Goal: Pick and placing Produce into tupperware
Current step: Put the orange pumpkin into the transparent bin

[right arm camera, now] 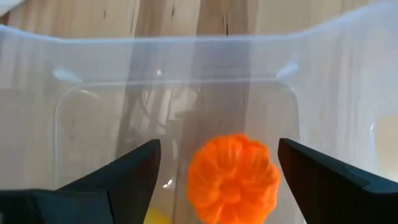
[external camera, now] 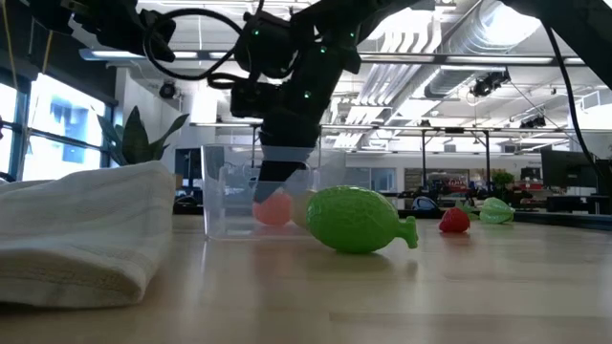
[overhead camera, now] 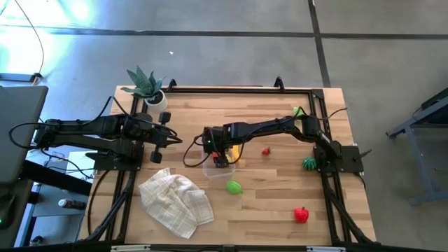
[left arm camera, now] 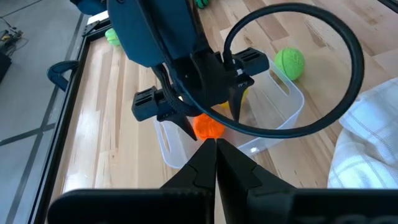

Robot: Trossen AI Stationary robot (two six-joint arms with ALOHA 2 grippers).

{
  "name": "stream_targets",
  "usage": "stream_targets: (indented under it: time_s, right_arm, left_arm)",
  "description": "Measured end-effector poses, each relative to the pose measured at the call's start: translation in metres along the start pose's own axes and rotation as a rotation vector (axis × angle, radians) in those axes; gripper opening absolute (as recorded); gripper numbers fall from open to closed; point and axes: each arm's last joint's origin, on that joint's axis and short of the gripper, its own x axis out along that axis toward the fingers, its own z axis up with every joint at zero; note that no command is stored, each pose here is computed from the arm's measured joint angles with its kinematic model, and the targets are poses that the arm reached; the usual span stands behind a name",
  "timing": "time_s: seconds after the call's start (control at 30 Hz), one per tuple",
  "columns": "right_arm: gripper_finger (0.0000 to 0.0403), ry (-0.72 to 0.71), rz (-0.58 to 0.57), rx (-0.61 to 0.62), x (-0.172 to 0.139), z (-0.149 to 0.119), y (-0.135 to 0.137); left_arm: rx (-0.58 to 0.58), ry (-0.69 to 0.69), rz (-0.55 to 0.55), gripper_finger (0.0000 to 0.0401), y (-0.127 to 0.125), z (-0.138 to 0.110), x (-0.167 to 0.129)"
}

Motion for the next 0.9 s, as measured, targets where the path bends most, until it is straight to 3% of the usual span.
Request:
stream_targets:
  time_s: [0.7,0.9]
  right_arm:
    - [0.0317,0.118,0.025,-0.013,-0.01,-0.008,0.008]
    - [0.0317,0.123,0.041,-0.076,-0.01,-0.006,0.023]
  left_arm:
    - [0.0,0.0,0.0,0.0003,0.0,0.0,0.0]
    - [0.0,0.0,0.0,0.0003,0.0,0.0,0.0]
